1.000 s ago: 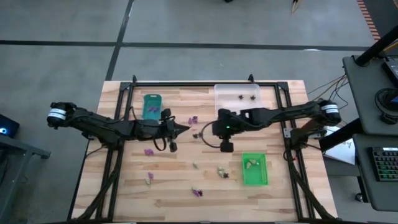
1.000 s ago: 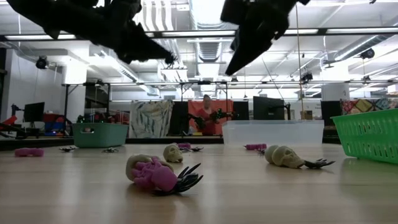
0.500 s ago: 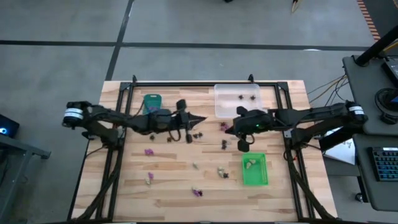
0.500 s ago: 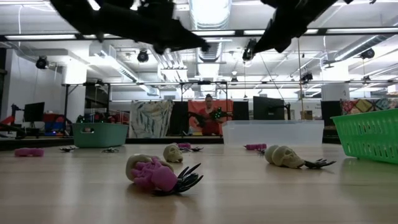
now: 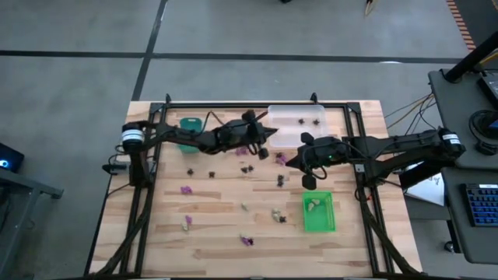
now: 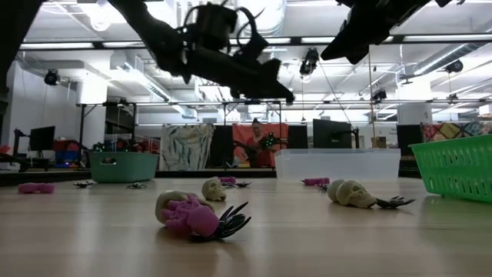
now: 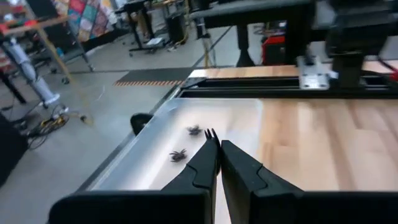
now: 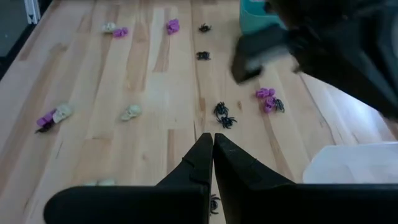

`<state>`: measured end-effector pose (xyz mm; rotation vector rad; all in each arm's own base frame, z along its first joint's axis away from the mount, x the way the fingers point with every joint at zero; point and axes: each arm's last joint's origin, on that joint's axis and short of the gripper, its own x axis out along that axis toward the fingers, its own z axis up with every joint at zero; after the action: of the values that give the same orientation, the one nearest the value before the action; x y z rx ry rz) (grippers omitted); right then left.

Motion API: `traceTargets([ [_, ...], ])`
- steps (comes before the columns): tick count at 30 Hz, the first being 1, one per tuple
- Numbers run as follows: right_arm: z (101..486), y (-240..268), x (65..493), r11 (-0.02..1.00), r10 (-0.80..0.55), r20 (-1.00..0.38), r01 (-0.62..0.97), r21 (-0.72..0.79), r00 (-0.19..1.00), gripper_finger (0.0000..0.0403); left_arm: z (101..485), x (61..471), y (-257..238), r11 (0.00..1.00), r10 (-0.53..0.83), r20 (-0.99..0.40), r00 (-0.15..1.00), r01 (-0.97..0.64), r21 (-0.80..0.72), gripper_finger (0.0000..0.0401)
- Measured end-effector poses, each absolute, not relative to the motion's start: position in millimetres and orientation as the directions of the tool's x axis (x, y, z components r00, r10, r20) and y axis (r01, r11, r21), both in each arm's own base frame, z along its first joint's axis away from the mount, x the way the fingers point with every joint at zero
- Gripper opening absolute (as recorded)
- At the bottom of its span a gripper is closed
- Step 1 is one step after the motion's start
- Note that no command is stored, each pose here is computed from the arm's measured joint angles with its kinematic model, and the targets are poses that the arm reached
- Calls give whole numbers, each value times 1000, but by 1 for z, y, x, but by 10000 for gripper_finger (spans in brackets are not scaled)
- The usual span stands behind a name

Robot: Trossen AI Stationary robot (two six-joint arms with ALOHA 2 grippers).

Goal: Sort Halloween decoration
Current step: Put the black spider toy into the white bin

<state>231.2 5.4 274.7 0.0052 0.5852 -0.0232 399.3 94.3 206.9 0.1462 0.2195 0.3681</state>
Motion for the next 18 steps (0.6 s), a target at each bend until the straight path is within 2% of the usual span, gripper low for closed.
traceTargets([
  [9,275,5,232,1000,-21,-549,8,-25,836,9,194,425,135,902,421,-299,856,-431,36,0],
  [13,275,5,232,1000,-21,-549,9,-24,836,9,191,438,140,889,436,-348,830,-457,24,0],
  [18,274,5,233,1000,-20,-550,16,-14,835,9,188,443,144,878,457,-340,822,-477,29,10],
])
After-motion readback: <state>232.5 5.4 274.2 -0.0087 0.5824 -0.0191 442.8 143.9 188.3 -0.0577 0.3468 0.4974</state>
